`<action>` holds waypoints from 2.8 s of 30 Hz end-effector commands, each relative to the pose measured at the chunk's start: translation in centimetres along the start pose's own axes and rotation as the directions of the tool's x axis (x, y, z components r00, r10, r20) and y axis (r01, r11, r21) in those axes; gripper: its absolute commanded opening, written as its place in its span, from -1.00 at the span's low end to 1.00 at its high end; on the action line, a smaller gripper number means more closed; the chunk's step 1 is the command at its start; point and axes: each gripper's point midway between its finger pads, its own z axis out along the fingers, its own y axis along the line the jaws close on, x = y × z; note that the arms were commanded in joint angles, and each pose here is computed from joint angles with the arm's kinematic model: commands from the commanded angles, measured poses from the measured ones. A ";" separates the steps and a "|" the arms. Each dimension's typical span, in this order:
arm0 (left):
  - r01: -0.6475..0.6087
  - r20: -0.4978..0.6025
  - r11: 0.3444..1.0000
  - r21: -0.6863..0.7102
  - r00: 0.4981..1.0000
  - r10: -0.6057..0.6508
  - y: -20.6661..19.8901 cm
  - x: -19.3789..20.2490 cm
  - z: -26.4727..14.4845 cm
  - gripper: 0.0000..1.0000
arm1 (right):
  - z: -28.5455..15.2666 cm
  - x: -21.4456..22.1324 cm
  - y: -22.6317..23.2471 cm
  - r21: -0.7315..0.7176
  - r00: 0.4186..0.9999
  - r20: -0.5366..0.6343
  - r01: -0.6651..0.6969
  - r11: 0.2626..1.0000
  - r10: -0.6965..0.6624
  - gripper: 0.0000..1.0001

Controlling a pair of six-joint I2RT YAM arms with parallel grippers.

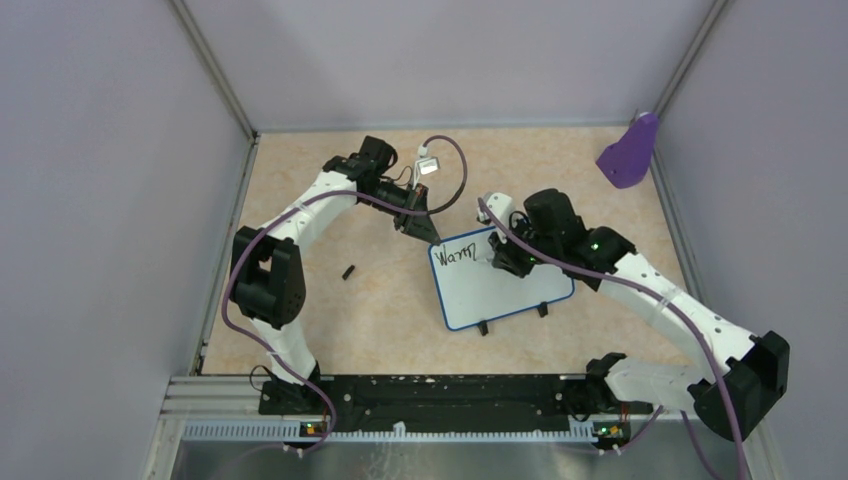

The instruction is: Write a sentence on the whiteboard

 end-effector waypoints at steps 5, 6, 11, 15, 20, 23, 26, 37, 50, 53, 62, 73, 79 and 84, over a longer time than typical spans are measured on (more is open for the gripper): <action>-0.005 -0.029 1.000 0.028 1.000 0.006 -0.3 0.4 1.1 -1.00 | -2.9 -3.8 -1.8 0.102 0.990 0.141 -0.016 0.995 0.002 -1.00; -0.004 -0.030 1.000 0.027 1.000 0.005 -0.3 0.4 1.1 -1.00 | -2.9 -4.0 -2.1 0.116 0.990 0.144 -0.021 0.993 0.004 -1.00; -0.009 -0.028 1.000 0.025 1.000 0.009 -0.3 0.3 1.1 -1.00 | -2.2 -3.8 -2.5 0.131 0.991 0.133 -0.031 0.991 0.013 -1.00; -0.011 -0.027 1.000 0.026 1.000 0.012 -0.3 0.3 1.0 -1.00 | -1.7 -3.7 -2.3 0.115 0.992 0.125 -0.029 0.993 0.015 -1.00; -0.008 -0.029 1.000 0.026 1.000 0.009 -0.2 0.3 1.1 -1.00 | -1.4 -3.7 -2.3 0.105 0.993 0.120 -0.023 0.994 0.010 -1.00; -0.008 -0.030 1.000 0.026 1.000 0.009 -0.2 0.3 1.1 -1.00 | -1.3 -3.4 -2.6 0.124 0.994 0.108 -0.024 0.992 0.010 -1.00; -0.006 -0.031 1.000 0.025 1.000 0.006 -0.2 0.3 1.2 -1.00 | -1.6 -2.9 -3.6 0.180 0.995 0.094 -0.037 0.983 0.020 -1.00; -0.004 -0.031 1.000 0.026 1.000 0.005 -0.1 0.2 1.2 -1.00 | -3.0 -2.7 -4.3 0.218 0.993 0.105 -0.066 0.974 0.043 -1.00; -0.009 -0.029 1.000 0.029 1.000 0.009 -0.2 0.2 1.2 -1.00 | -3.1 -5.2 -2.1 0.079 0.985 0.169 -0.028 0.997 0.014 -1.00; -0.008 -0.029 1.000 0.028 1.000 0.009 -0.2 0.2 1.1 -1.00 | -2.5 -4.9 -2.7 0.106 0.988 0.156 -0.040 0.994 0.023 -1.00; -0.010 -0.029 1.000 0.028 1.000 0.011 -0.2 0.3 1.1 -1.00 | -1.4 -3.3 -3.9 0.165 0.993 0.111 -0.057 0.985 0.039 -1.00; -0.007 -0.031 1.000 0.028 0.999 0.008 -0.1 0.3 1.2 -1.00 | -1.0 -0.9 -2.3 0.097 0.999 0.046 -0.031 0.995 0.027 -1.00; -0.005 -0.032 1.000 0.027 0.999 0.006 0.0 0.3 1.2 -1.00 | -0.9 0.4 -1.9 0.083 1.000 0.011 -0.023 0.996 0.022 -1.00; -0.003 -0.033 1.000 0.027 0.999 0.004 0.0 0.4 1.2 -1.00 | -1.2 0.5 -2.1 0.094 1.000 0.006 -0.017 0.995 0.016 -1.00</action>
